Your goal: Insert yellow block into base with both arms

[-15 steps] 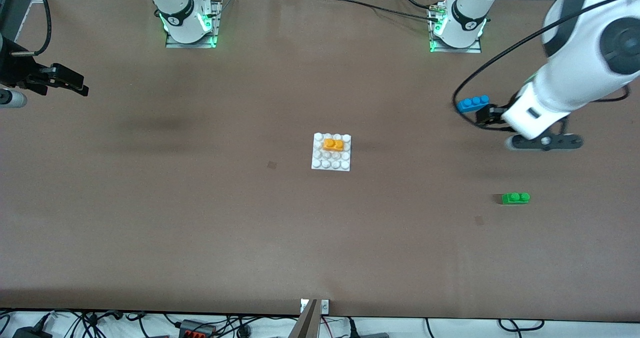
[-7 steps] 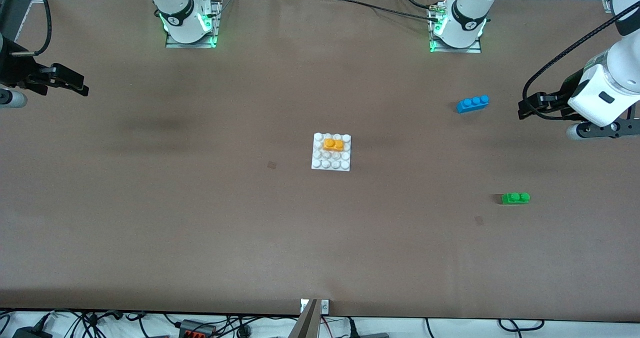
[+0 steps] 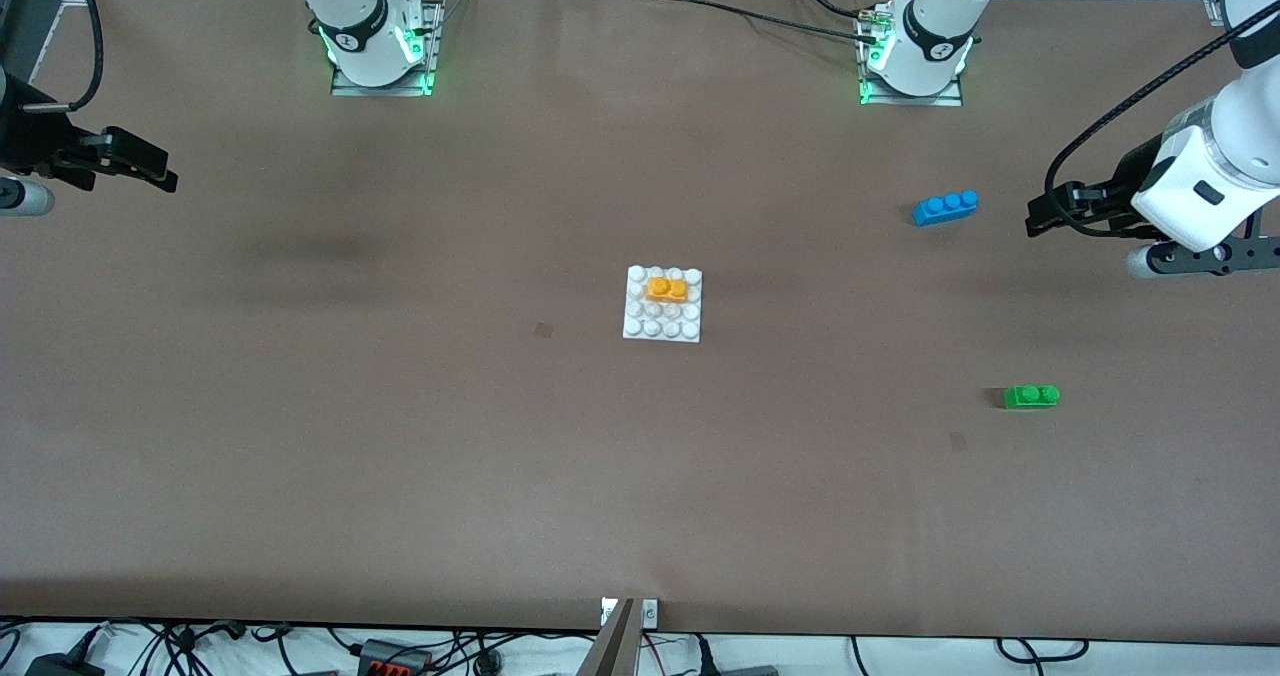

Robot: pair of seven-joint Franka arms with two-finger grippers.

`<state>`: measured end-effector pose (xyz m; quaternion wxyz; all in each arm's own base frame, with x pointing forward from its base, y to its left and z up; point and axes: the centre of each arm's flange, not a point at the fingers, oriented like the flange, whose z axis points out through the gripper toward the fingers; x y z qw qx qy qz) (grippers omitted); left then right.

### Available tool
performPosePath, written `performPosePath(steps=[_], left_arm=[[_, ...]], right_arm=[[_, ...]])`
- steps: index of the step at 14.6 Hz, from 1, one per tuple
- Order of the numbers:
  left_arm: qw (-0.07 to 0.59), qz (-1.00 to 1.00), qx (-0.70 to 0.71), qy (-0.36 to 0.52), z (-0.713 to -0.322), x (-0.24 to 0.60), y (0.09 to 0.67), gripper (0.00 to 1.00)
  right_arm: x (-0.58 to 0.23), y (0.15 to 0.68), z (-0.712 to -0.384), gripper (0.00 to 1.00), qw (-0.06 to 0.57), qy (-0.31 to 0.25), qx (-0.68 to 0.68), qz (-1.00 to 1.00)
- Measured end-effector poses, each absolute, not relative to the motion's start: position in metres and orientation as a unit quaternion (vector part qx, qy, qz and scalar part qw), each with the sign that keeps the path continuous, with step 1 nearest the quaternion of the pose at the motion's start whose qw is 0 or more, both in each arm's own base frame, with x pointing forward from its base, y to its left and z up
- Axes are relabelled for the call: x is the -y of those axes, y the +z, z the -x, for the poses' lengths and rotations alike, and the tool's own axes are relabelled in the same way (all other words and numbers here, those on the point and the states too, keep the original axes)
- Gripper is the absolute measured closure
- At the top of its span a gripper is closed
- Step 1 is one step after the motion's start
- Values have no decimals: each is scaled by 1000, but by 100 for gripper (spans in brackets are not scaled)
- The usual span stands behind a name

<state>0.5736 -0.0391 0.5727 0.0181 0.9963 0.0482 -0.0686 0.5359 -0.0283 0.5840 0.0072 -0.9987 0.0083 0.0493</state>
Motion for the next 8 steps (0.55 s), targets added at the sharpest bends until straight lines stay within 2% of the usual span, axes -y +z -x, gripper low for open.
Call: performPosePath(steps=[8], left_arm=[[19, -996, -47, -69, -574, 39, 573, 0]], right_arm=[[24, 584, -536, 0, 7, 49, -5, 999]])
